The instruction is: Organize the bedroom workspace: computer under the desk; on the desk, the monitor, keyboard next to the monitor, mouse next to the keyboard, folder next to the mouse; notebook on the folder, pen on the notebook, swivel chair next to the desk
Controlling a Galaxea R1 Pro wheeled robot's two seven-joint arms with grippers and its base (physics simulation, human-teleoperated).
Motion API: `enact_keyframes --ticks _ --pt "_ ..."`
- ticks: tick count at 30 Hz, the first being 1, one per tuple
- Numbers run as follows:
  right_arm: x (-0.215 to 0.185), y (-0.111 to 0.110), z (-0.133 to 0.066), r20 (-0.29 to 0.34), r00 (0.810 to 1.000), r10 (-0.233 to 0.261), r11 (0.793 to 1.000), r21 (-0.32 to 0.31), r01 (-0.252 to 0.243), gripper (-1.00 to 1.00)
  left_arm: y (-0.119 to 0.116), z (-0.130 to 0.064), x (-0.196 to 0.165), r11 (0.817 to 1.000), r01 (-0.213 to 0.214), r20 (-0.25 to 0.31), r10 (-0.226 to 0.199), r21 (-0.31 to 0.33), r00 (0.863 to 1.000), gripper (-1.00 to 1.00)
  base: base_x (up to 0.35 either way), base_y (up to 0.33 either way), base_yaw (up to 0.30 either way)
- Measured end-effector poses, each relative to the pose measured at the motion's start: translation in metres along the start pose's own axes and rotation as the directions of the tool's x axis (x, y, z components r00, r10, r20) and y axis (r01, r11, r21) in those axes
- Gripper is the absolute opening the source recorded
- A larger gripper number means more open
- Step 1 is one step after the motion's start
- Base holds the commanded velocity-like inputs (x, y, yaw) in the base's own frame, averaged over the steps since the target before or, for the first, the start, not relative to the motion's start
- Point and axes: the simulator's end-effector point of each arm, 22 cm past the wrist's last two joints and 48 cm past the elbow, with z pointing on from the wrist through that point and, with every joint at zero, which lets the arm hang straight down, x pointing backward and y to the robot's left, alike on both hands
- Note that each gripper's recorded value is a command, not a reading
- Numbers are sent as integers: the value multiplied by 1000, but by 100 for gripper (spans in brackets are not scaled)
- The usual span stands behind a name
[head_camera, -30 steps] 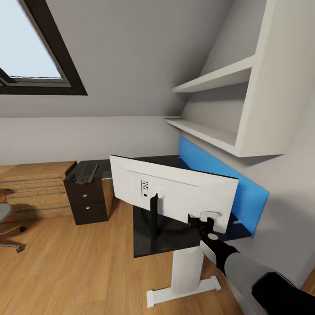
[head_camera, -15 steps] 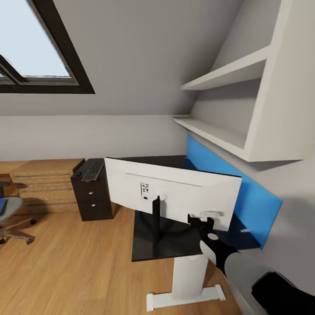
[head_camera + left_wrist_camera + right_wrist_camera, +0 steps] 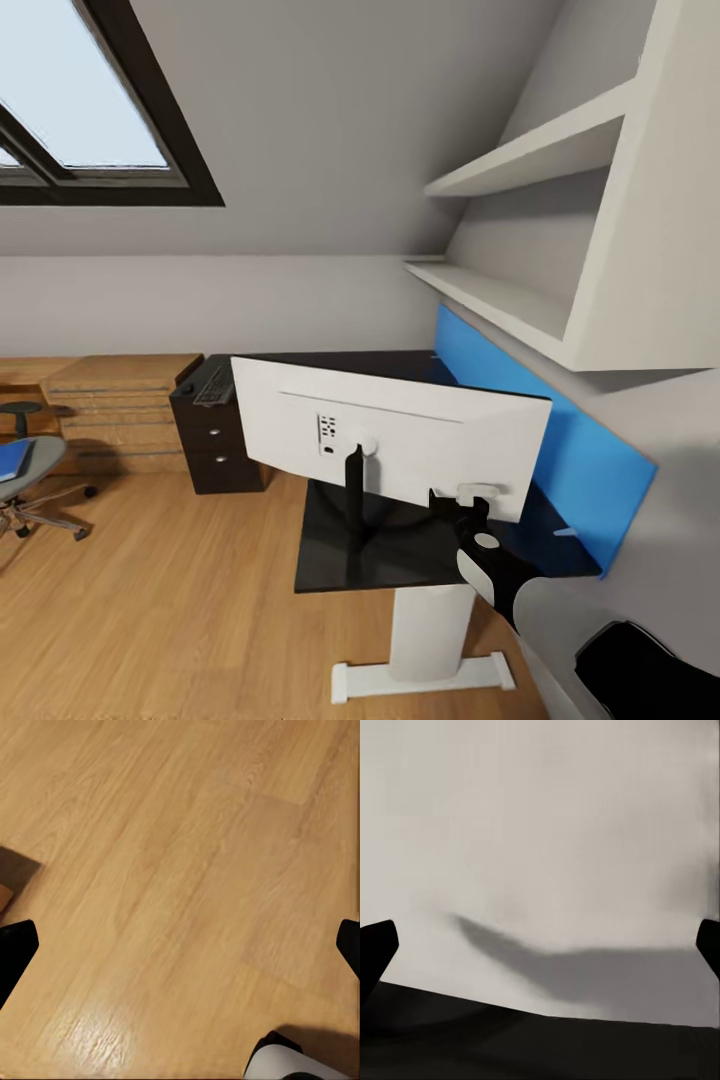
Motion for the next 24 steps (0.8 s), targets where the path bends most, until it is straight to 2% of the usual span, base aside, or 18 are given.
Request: enact_keyframes --ticks 6,11,15,24 --pt "5 0 1 -8 1000 0 1000 0 0 100 0 -1 3 1000 -4 -9 4 -1 1000 100 90 -307 71" --pt "6 0 1 -9 1000 -2 1000 -1 2 100 1 -1 3 1000 -5 -9 5 0 1000 100 260 -175 9" --pt "6 0 1 -9 1000 -2 1000 0 2 100 1 -1 3 1000 -4 -10 4 -2 1000 100 184 -70 1" --pt "1 1 1 17 1000 3 1000 -1 -3 100 0 -1 3 1000 -5 -9 5 0 1000 100 29 -8 0"
